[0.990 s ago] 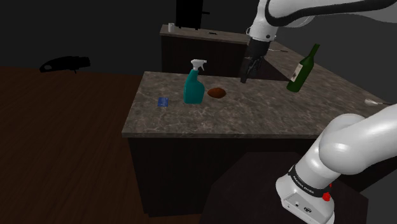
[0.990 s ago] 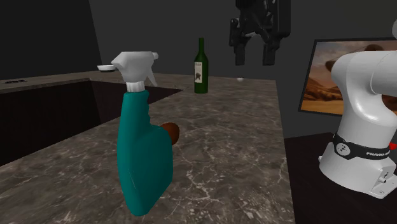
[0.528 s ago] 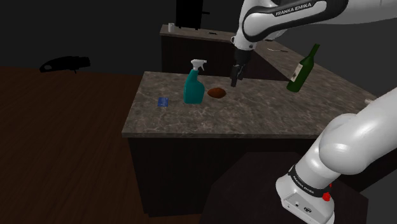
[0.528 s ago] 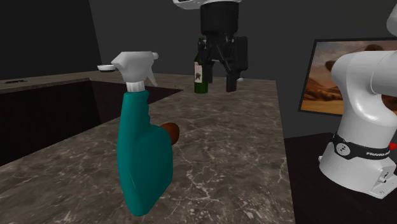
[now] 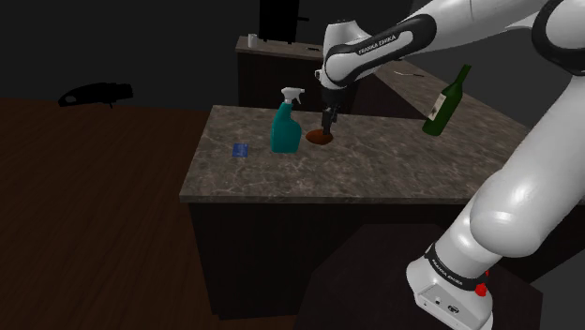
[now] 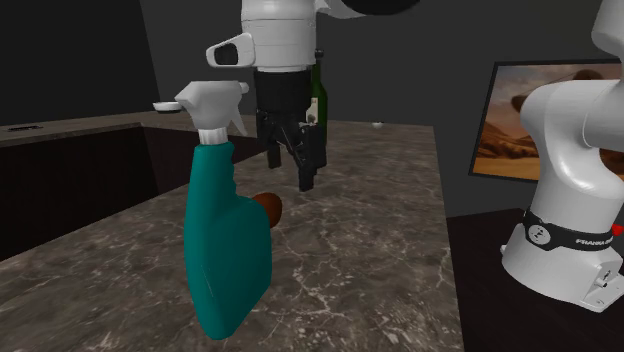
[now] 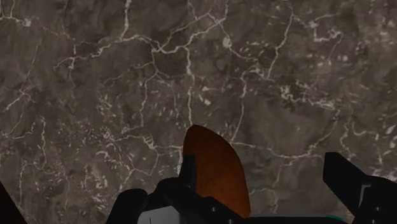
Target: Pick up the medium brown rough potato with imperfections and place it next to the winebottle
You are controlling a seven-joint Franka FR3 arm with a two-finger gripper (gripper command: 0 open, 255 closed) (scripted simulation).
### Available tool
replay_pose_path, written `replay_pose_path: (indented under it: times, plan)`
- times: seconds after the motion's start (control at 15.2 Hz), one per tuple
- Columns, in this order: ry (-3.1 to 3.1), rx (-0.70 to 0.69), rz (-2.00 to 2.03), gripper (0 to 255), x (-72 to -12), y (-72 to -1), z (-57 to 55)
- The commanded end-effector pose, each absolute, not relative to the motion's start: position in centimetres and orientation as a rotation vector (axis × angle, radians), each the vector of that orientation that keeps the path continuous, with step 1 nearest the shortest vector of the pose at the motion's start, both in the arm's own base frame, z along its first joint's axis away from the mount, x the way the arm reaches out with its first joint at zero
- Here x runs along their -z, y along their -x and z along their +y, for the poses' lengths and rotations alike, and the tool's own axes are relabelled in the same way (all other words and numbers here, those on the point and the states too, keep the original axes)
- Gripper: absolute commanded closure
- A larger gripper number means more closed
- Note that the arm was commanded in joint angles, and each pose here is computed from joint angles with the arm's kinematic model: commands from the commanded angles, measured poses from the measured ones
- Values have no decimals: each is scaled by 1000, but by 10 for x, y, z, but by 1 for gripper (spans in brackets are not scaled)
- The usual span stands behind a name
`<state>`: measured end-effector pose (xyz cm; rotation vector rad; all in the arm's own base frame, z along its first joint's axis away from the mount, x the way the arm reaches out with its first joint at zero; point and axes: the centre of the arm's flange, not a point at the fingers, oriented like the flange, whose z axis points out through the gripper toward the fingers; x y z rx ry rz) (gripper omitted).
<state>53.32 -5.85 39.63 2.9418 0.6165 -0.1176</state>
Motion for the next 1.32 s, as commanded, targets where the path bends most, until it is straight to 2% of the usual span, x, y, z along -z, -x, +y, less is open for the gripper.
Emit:
replay_pose_path:
  times: [0.0,0.13,0.66,1.19,1.25]
  plan:
    - [-2901,124,673,0,-381,-556,-64]
    - [-2862,131,726,0,-365,-577,-65]
    - [-2861,131,727,0,-326,-575,-73]
    - [-2861,131,727,0,-326,-575,-73]
    - [-2861,131,727,255,-326,-575,-73]
